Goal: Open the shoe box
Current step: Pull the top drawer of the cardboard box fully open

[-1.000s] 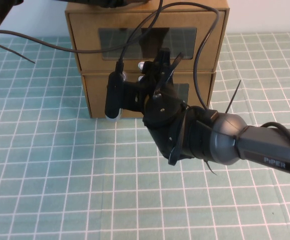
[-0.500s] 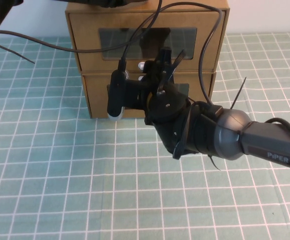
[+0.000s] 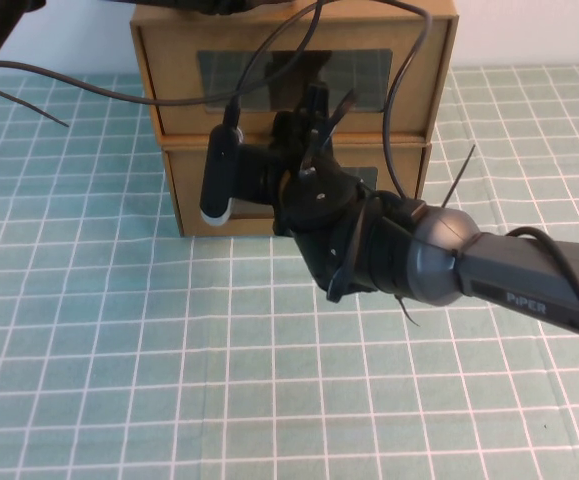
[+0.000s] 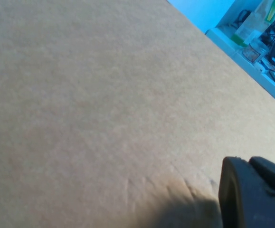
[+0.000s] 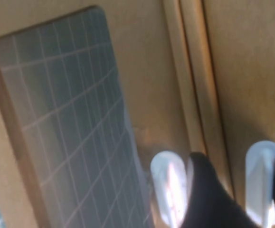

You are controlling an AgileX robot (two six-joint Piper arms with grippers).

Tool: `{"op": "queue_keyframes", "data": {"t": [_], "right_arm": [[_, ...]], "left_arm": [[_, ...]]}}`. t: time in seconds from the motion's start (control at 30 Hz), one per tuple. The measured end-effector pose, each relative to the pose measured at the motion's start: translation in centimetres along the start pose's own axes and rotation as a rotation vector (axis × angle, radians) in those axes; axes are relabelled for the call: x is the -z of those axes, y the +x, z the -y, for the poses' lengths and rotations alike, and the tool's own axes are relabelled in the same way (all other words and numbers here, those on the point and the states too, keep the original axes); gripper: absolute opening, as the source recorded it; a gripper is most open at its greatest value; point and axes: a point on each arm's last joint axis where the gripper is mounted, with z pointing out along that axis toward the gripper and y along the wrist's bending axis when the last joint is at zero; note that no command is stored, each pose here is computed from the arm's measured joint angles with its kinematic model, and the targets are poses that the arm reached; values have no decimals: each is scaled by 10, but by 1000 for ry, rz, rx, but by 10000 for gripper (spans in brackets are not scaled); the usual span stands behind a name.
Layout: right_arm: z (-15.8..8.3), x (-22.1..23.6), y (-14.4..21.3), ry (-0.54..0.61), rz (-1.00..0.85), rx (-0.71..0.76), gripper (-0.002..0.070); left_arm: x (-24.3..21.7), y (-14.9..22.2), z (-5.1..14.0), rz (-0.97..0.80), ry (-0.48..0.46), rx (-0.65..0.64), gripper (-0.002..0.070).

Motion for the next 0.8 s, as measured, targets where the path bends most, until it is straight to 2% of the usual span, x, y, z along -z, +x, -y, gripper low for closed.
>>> {"op": "queue_keyframes", "data": {"t": [0.13, 0.3, 0.8], "right_arm": [[1, -2, -1, 8, -5, -4, 206], [3, -2, 0, 42, -31, 4, 43], [4, -4, 2, 43, -33, 11, 15]], "left_arm": [[1, 0, 0, -3, 2, 0, -5], [-1, 2, -1, -13, 11, 5, -5], [-2, 2, -1, -12, 19, 4, -5]]}}
